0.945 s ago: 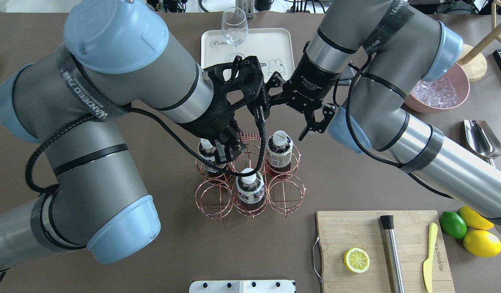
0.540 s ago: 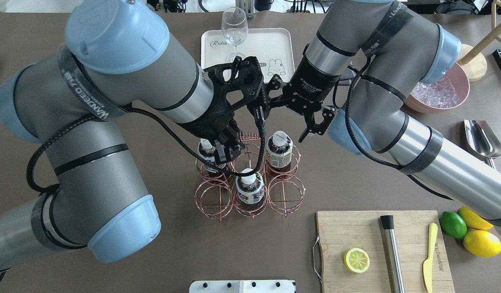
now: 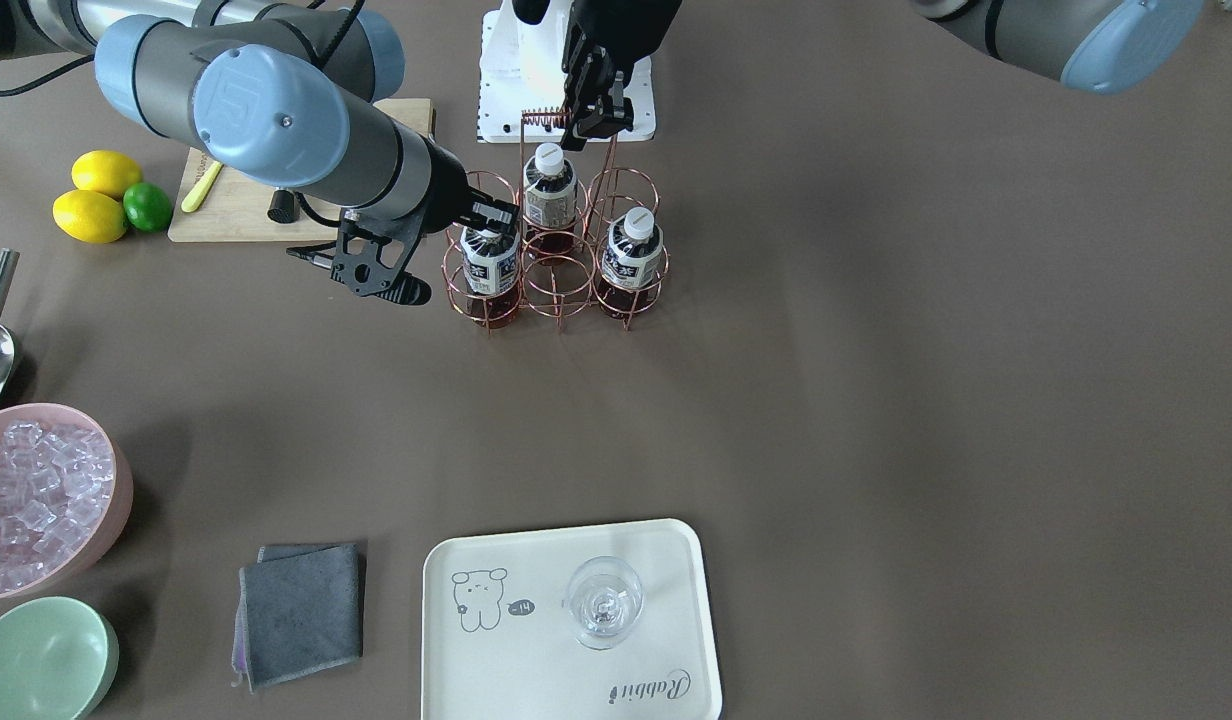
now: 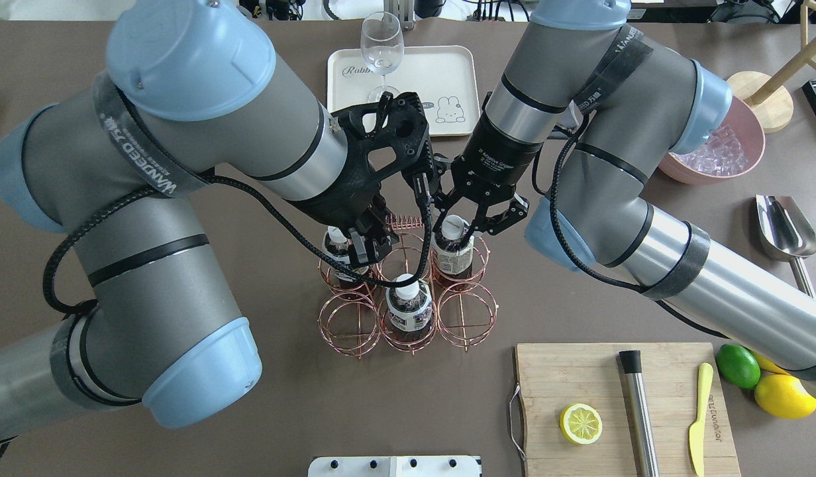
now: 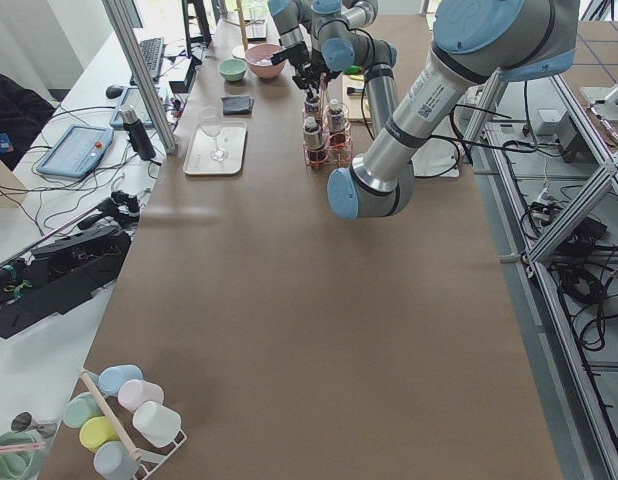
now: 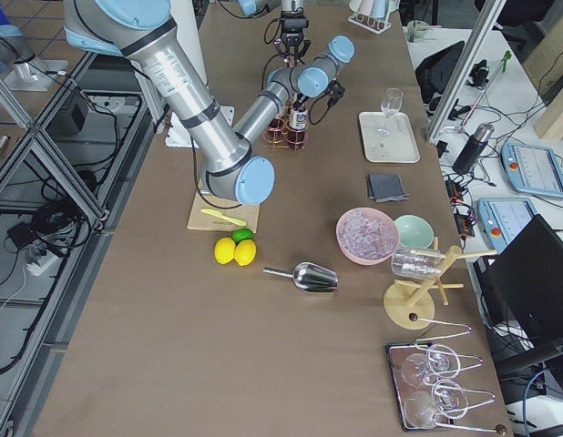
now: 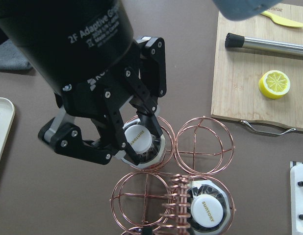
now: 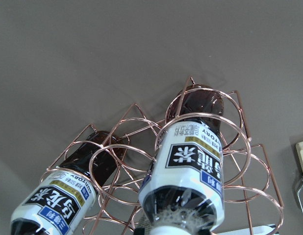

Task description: Take tea from basket to plate

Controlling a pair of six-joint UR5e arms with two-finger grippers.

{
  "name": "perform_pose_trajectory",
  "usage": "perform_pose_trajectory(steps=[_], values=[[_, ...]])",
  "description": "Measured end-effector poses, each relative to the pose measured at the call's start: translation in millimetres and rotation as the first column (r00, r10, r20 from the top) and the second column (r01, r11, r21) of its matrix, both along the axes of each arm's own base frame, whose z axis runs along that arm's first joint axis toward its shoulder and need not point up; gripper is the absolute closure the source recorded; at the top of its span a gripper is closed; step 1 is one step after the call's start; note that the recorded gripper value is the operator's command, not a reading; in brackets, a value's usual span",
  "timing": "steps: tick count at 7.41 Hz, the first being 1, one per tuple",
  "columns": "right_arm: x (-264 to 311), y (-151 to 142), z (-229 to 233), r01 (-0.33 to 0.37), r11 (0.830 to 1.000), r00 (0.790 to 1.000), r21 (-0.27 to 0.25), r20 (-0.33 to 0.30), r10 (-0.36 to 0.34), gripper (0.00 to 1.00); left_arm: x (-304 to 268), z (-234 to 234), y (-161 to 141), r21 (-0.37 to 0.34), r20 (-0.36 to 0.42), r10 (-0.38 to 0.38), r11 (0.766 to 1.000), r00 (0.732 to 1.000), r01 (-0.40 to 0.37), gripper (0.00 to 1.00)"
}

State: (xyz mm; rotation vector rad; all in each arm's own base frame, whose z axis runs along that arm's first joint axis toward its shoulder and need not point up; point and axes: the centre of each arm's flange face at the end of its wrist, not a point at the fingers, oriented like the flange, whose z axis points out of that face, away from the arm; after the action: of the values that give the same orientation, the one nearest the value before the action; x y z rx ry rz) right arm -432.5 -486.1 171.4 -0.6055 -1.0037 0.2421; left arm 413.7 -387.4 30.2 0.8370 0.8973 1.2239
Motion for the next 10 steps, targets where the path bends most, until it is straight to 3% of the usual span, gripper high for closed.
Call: perform_pose_trajectory(steps=[3, 7, 10], values=[[21, -5, 0, -0.019, 1.0, 1.0, 0.001, 0.013, 0.019, 1.0, -1, -1, 0, 0.001, -0.001, 0.0, 1.0, 1.0, 0.0, 1.0], [150, -67, -40, -0.153, 0.987, 0.981, -0.049, 0.112, 0.158, 1.0, -1, -1, 1, 0.002, -0.003, 0.001, 1.0, 1.0, -0.001, 1.0], [154, -111, -69, -0.191, 0.981, 0.975, -0.035, 0.108, 0.193, 1.0, -1, -1, 1, 0.003, -0.003, 0.001, 1.0, 1.0, -0.001, 1.0]])
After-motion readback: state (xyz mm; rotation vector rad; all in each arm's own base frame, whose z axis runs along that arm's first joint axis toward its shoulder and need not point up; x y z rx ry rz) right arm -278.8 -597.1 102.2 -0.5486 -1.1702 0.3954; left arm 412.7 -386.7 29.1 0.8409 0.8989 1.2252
